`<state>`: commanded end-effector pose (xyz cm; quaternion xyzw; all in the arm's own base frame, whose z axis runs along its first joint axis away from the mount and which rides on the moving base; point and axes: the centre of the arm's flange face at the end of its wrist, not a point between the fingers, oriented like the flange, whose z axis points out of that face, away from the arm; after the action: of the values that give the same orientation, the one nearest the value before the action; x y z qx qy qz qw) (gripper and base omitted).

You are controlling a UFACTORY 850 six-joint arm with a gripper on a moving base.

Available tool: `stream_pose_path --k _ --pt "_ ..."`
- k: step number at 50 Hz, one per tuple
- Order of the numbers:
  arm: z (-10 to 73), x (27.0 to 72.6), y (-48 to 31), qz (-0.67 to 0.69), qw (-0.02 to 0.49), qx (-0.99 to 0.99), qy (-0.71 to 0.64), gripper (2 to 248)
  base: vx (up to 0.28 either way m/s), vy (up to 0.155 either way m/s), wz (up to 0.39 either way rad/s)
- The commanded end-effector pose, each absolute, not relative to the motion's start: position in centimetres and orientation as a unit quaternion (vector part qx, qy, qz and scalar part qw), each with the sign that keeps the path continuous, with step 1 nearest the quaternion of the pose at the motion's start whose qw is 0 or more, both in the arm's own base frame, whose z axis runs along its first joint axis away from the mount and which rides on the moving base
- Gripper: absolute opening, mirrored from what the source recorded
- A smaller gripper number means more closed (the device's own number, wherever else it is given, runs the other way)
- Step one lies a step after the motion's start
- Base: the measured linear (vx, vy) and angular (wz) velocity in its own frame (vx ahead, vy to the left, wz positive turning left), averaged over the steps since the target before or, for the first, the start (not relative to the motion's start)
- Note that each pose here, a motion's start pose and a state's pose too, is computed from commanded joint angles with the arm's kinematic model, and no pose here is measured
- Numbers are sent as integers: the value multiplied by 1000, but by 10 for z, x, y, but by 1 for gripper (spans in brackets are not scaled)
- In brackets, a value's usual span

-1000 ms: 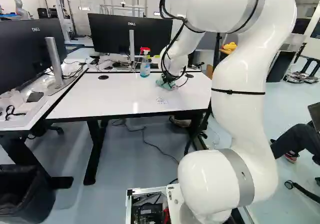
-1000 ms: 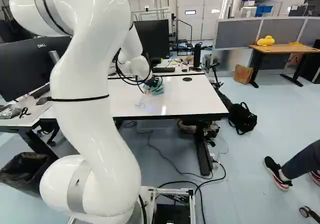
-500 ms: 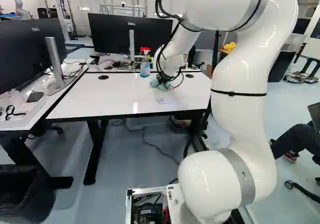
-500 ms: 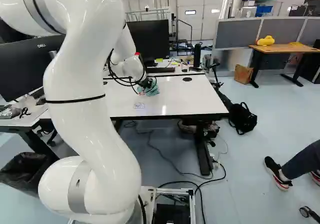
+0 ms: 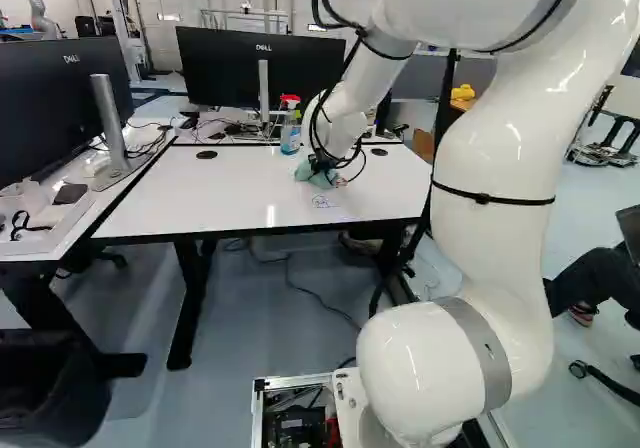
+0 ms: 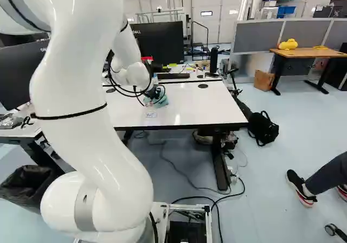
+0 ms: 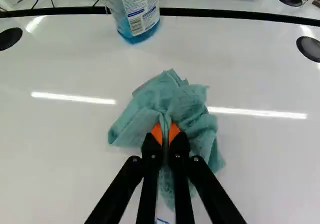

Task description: Clean the table with the green towel

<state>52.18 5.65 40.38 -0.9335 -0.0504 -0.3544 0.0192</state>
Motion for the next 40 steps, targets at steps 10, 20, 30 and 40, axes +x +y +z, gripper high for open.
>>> stream_pose_path --k 10,20,30,40 --pt "404 507 57 -351 20 -935 -52 35 0 0 0" --pt "407 506 57 -354 20 -934 -52 35 0 0 0" --pt "418 503 56 -363 20 -930 -52 35 0 0 0" --pt "430 499 58 -374 22 -926 -54 35 0 0 0"
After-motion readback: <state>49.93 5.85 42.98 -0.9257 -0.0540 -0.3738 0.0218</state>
